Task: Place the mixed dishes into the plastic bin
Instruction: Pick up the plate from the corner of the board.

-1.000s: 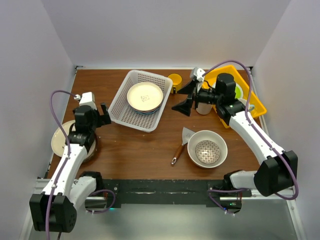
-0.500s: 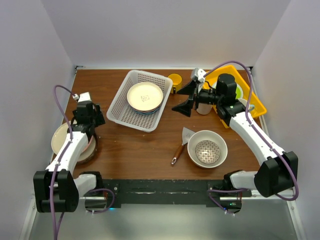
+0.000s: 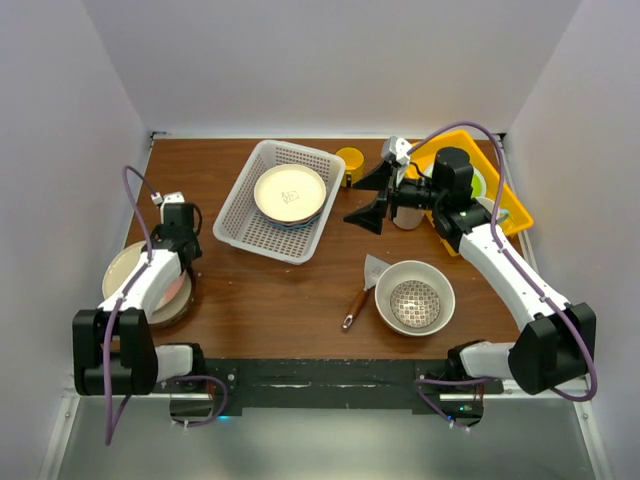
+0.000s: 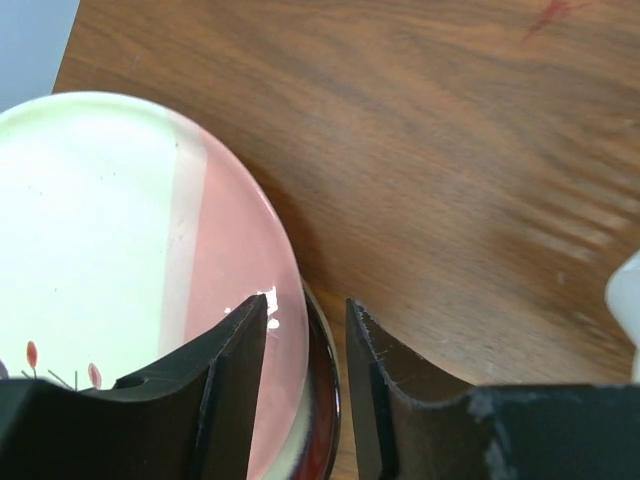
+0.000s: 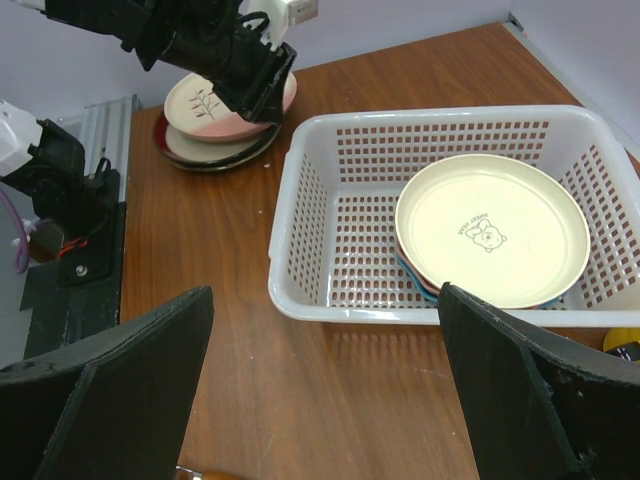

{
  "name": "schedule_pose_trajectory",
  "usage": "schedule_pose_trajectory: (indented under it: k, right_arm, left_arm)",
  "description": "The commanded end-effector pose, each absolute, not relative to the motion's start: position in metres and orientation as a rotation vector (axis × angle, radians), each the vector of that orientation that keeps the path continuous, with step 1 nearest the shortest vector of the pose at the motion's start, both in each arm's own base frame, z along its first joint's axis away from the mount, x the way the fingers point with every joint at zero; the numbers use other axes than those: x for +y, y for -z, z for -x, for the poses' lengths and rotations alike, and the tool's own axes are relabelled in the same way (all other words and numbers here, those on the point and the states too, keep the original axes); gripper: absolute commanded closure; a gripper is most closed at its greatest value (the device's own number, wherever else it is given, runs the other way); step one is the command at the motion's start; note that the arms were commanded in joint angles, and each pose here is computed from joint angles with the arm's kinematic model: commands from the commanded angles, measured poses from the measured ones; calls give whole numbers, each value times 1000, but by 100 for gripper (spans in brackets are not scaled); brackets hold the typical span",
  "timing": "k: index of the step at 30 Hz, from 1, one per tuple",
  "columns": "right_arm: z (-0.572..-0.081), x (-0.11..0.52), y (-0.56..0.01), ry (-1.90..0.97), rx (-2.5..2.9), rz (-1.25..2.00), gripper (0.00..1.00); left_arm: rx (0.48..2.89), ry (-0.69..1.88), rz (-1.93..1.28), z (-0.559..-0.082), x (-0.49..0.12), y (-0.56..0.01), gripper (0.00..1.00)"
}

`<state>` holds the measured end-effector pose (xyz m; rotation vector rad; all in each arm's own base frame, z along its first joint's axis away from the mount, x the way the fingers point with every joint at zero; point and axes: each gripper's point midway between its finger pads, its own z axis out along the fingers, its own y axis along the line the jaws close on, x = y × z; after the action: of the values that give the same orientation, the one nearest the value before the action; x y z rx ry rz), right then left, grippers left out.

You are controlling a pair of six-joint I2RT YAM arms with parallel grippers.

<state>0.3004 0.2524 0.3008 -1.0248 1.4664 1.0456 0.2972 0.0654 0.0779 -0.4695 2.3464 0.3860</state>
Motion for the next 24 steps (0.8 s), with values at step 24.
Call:
schedule_pose_trajectory:
  k: [24]
  right_arm:
    - [-296,252,-314,-1035,1407,1040,2]
  left_arm:
    - [2392,-597,592,-298,78,-68,74]
